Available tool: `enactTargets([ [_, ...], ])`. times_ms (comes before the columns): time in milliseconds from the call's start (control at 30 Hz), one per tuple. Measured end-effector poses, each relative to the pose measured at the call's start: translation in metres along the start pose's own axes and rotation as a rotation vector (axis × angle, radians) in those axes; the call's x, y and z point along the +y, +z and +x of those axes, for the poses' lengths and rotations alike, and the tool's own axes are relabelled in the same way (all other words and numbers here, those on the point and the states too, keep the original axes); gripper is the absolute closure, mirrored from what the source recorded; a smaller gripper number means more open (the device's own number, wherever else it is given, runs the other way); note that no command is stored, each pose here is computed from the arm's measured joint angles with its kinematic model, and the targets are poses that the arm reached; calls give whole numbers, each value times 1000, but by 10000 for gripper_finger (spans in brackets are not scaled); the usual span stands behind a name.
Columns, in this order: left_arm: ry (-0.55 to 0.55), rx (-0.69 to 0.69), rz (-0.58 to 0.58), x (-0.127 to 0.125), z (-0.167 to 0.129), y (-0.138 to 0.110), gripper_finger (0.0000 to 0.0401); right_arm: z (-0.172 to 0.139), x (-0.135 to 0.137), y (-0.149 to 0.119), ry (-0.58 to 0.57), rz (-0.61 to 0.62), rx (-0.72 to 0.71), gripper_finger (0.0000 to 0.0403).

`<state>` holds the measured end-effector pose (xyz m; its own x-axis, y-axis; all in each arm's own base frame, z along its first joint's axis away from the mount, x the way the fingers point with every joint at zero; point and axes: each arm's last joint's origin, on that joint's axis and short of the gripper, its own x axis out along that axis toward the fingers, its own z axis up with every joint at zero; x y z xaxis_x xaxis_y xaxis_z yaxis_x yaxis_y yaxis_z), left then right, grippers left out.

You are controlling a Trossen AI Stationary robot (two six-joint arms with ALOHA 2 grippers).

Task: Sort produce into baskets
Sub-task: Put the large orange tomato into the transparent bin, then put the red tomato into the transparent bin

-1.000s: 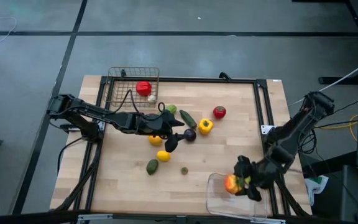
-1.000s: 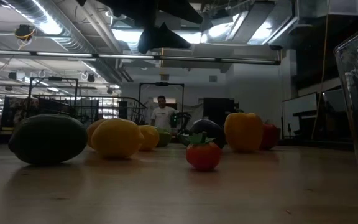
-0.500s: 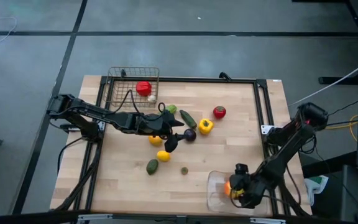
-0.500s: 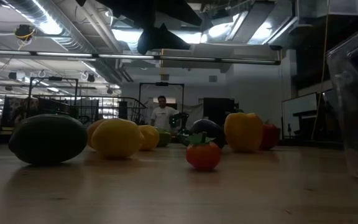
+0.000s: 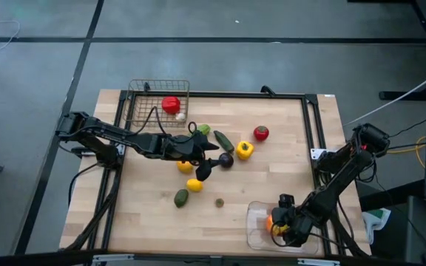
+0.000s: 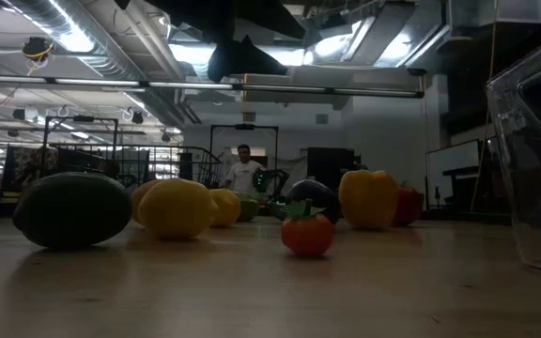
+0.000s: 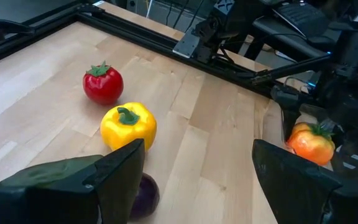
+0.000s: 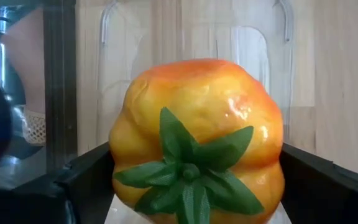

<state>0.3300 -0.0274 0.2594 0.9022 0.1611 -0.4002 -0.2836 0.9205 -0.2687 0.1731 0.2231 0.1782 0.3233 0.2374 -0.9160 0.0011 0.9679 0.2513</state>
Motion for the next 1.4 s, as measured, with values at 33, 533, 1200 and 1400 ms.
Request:
enactTargets([
  [33, 0, 0, 0, 0, 0, 0, 107, 0, 0, 0, -1, 0, 1, 25],
  [533, 0, 0, 0, 0, 0, 0, 107, -1, 0, 0, 13, -3, 6, 10],
  [1200, 0, 0, 0, 0, 0, 0, 107, -78, -11, 11, 127, 61, -314, 10],
  [1400, 0, 0, 0, 0, 0, 0, 107, -113, -41, 27, 33, 184, -551, 10],
])
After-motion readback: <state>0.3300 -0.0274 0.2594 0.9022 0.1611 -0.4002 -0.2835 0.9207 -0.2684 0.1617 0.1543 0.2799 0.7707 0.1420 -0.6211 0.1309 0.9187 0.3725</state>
